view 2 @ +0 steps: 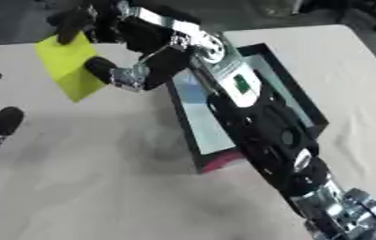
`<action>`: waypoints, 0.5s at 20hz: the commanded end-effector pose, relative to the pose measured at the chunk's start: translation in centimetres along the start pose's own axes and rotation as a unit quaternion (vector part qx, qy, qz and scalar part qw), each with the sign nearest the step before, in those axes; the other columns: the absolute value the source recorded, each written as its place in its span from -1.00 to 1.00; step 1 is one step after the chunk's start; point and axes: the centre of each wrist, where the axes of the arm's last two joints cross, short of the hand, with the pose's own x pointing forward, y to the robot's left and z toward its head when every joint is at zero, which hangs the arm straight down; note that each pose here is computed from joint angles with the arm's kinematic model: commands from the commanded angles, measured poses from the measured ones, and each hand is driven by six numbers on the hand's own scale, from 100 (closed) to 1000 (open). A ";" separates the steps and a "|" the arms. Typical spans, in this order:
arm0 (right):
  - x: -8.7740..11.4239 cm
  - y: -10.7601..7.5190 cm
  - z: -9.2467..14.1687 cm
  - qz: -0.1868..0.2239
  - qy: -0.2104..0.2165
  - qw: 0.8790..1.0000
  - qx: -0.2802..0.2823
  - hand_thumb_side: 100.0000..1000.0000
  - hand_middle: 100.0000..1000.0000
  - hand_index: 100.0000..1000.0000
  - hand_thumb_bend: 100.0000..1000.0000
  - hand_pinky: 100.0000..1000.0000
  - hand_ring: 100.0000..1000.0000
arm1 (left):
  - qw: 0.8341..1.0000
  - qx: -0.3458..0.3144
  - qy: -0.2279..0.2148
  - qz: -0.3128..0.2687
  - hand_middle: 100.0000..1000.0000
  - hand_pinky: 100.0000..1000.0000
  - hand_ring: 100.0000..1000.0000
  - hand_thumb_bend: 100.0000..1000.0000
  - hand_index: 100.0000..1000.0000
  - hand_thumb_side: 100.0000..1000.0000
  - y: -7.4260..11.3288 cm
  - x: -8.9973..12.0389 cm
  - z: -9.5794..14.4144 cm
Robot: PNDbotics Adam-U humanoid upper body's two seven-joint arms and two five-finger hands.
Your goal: Pick up the objects with one hand, pass them to the other hand, and then place them into the box on the other side of the table.
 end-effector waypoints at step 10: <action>1.7 -2.9 7.0 0.045 0.087 0.992 -0.085 -0.91 -0.51 0.46 -1.00 0.73 1.00 | 0.997 0.057 0.035 -0.048 0.29 0.54 0.28 0.37 0.56 0.10 3.4 -1.8 1.1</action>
